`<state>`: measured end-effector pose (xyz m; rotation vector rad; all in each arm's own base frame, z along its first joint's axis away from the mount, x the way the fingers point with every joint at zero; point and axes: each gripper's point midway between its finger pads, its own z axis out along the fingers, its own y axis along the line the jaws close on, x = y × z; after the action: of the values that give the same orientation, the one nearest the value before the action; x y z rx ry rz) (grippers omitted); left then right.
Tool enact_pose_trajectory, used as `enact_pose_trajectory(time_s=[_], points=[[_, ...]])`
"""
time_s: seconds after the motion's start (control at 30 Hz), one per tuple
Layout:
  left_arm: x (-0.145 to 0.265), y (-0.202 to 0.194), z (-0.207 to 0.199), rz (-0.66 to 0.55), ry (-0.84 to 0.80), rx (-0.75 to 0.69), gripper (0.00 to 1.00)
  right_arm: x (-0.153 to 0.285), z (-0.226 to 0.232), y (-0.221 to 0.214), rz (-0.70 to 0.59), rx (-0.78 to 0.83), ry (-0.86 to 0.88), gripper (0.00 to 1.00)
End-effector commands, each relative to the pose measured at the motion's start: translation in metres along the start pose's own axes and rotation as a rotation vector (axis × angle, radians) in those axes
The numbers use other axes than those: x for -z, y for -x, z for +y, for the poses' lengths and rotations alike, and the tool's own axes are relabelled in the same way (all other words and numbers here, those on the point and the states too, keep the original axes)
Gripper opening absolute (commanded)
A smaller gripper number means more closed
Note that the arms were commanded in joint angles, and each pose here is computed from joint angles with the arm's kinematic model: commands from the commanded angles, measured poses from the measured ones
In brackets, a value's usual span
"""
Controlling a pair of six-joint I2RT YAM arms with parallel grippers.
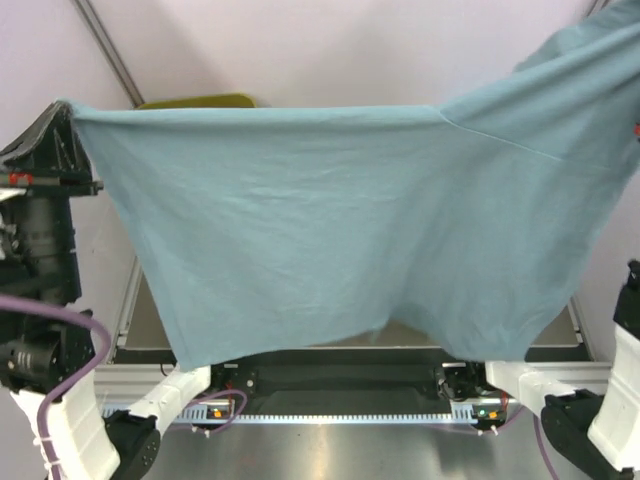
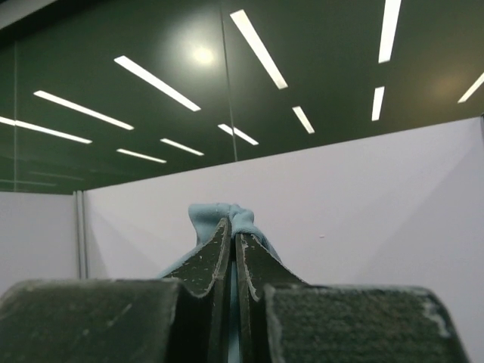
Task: Fold and stack the t-shirts
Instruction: Flatten the tshirt out
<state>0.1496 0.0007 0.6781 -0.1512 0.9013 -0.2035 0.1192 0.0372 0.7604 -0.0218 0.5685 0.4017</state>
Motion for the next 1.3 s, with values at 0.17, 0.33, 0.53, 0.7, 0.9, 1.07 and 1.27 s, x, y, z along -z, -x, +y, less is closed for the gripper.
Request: enact_pose_trajectory(time_s=[0.17,0.33,0.53,0.7,0.9,1.07,1.27], points=[[-0.051,-0.15,0.041,0.313,0.186,-0.192,0.0,-0.038,-0.035,-0.126,0.191,-0.032,-0.071,0.0],[-0.058,-0.274,0.062,0.566,0.215,-0.319,0.0,-0.032,-0.065,-0.25,0.394,-0.027,-0.121,0.0],[-0.029,-0.414,0.091,0.785,0.23,-0.414,0.0,0.008,-0.103,-0.41,0.631,-0.024,-0.179,0.0],[-0.023,-0.493,0.109,0.843,0.27,-0.43,0.0,0.04,-0.13,-0.528,0.794,0.005,-0.189,0.0],[-0.048,-0.522,0.12,0.818,0.341,-0.441,0.0,0.051,-0.15,-0.597,0.863,0.012,-0.205,0.0],[-0.065,-0.54,0.121,0.832,0.33,-0.474,0.0,0.062,-0.157,-0.63,0.899,0.003,-0.211,0.0],[-0.065,-0.554,0.123,0.859,0.323,-0.482,0.0,0.067,-0.163,-0.642,0.918,0.019,-0.214,0.0]])
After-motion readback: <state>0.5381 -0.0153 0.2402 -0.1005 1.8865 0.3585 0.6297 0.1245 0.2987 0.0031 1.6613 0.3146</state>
